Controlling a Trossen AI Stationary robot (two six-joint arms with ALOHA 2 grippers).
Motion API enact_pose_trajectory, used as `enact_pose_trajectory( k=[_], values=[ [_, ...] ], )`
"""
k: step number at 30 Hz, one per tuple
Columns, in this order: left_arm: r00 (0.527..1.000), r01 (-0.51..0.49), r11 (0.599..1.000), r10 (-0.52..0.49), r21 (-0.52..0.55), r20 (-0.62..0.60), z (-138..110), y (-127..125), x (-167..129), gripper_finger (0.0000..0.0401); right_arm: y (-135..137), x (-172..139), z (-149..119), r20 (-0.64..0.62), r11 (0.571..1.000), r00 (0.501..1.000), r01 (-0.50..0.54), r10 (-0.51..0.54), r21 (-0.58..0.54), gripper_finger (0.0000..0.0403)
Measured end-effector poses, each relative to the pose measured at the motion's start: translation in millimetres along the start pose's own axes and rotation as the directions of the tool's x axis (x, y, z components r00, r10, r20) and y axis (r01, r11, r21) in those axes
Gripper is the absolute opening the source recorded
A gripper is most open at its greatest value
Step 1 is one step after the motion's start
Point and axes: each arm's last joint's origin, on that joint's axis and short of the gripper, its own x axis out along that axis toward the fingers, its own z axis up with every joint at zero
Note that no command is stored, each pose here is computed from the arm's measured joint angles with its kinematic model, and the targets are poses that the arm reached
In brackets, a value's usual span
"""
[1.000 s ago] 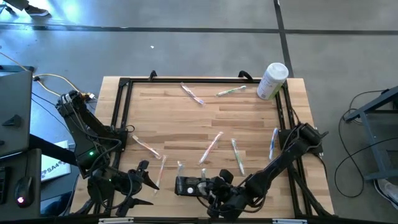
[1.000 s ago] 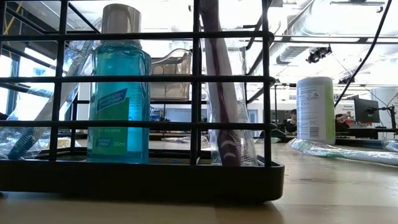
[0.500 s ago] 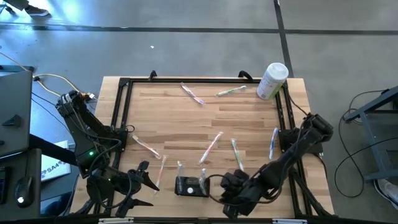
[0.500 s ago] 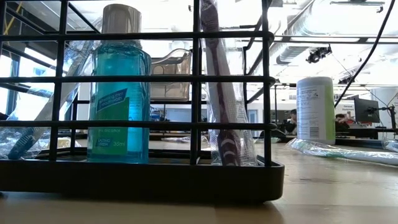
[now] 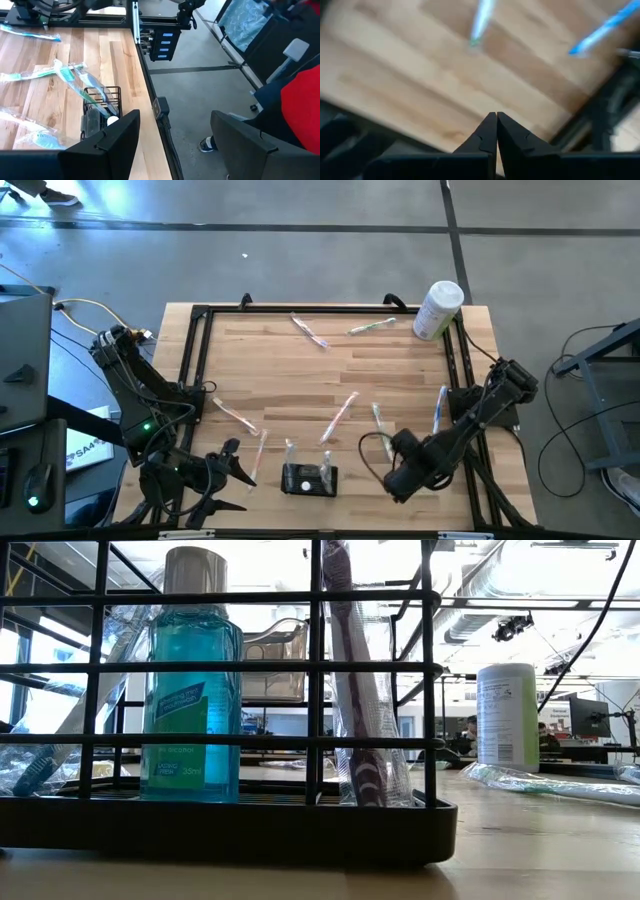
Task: Pick & Place toothbrushing station
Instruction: Put the blue toothbrush into the black wire organizer
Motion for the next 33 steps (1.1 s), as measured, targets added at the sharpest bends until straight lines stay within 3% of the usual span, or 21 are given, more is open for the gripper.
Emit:
enact_pose_trajectory(
  k=[6,15,18,22,26,33],
  values=[
    [1.000,-0.003,1.000,0.003,0.014,0.001,0,0,0,0.0241,-8,2,17,0.020,0.995,0.996,0.089,-0.090,0.046,0.0002],
    [1.000,-0.004,1.000,0.004,0.011,0.002,0,0,0,0.0241,-24,48,36,-0.099,0.958,0.953,0.288,-0.285,0.009,0.0002],
    [1.000,-0.004,1.000,0.004,0.010,0.002,0,0,0,0.0241,-28,57,37,-0.117,0.945,0.939,0.315,-0.324,-0.086,0.0002],
    [1.000,-0.004,1.000,0.004,0.008,0.002,0,0,0,0.0241,-30,61,37,-0.112,0.905,0.934,0.292,-0.339,-0.309,0.0002],
    [1.000,-0.004,1.000,0.004,0.007,0.003,0,0,0,0.0241,-31,60,37,-0.092,0.804,0.937,0.236,-0.337,-0.546,0.0002],
    [0.996,-0.068,0.997,0.070,-0.042,0.063,2,-1,5,0.0241,-50,62,42,0.015,0.516,0.935,0.208,-0.354,-0.831,0.0002]
  ],
)
